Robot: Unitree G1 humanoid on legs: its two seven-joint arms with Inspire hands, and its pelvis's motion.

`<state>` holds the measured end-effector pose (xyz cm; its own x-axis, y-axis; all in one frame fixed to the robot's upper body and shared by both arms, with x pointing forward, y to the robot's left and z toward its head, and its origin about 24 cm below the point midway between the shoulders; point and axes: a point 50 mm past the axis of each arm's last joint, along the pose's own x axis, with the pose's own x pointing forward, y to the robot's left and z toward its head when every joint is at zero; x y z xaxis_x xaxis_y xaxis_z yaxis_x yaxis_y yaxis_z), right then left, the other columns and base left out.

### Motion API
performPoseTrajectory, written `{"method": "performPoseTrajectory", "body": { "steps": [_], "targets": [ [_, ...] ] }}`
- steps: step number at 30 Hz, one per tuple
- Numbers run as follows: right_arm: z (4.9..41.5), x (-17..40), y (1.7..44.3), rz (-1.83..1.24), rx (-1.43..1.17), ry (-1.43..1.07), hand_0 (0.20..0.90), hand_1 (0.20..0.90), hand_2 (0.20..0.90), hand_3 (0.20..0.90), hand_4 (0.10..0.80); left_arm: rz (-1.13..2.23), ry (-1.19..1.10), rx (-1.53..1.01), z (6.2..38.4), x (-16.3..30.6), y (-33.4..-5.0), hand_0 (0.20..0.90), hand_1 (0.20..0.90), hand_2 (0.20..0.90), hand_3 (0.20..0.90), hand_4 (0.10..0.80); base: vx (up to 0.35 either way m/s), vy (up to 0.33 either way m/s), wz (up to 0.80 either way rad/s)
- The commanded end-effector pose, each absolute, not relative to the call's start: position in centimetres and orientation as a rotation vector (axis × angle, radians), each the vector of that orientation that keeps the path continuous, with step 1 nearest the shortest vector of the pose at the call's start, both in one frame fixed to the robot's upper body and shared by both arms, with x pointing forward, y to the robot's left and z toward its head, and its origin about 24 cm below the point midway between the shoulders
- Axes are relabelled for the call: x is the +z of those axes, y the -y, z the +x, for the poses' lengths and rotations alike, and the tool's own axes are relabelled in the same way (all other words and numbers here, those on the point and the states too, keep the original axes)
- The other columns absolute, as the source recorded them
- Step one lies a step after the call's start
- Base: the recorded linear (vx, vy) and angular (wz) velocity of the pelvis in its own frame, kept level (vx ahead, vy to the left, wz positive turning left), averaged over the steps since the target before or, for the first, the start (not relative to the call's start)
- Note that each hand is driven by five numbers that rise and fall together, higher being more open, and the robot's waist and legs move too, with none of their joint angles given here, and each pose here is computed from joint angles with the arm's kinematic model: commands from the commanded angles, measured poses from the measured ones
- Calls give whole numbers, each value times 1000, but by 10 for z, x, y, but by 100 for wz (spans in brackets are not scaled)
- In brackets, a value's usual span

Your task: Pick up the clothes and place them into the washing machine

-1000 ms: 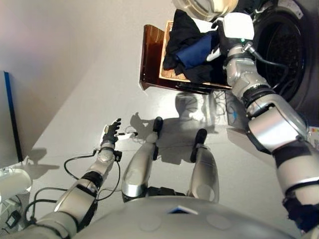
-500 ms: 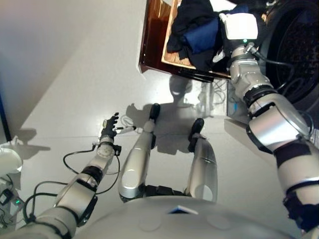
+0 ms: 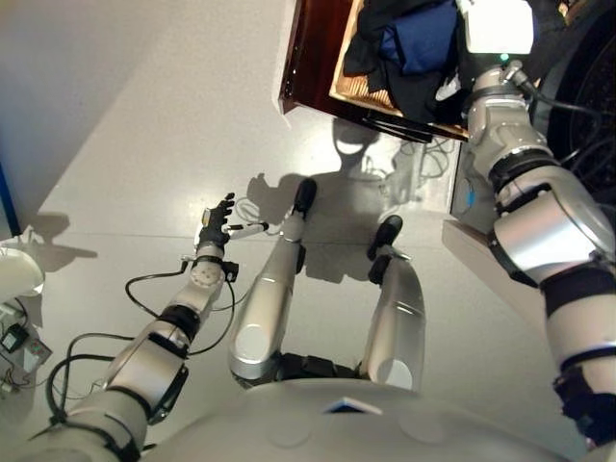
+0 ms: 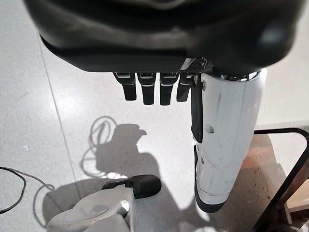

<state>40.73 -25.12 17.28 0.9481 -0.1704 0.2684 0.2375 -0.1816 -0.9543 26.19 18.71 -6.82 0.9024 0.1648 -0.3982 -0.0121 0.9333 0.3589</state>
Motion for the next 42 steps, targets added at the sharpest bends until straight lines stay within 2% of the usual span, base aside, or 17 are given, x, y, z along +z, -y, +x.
{"method": "performPoseTrajectory", "body": {
  "steps": [1, 15, 23, 32, 37, 42],
  "targets": [
    [406, 230, 274, -1772, -565, 122, 200, 200, 200, 200, 300, 384, -338, 162, 273, -51, -203, 900, 900, 900, 900, 800, -15, -3, 6],
    [404, 223, 275, -1779, -588, 121, 200, 200, 200, 200, 300, 411, -371, 142, 265, -59, -203, 900, 900, 900, 900, 800, -27, 9, 3],
    [406, 231, 268, -1679, -619, 187, 200, 200, 200, 200, 300, 429, -433, 133, 253, -71, -205, 900, 900, 900, 900, 800, 12, 19, -6],
    [408, 223, 258, -1359, -618, 202, 200, 200, 200, 200, 300, 431, -512, 129, 238, -85, -207, 900, 900, 900, 900, 800, 40, 30, -15],
    [408, 203, 249, -1008, -607, 191, 200, 200, 200, 200, 300, 425, -552, 136, 227, -93, -207, 900, 900, 900, 900, 800, 28, 22, -13],
    [407, 189, 244, -819, -569, 165, 200, 200, 200, 200, 300, 431, -576, 156, 220, -97, -213, 900, 900, 900, 900, 800, 4, 1, -13]
  ]
}}
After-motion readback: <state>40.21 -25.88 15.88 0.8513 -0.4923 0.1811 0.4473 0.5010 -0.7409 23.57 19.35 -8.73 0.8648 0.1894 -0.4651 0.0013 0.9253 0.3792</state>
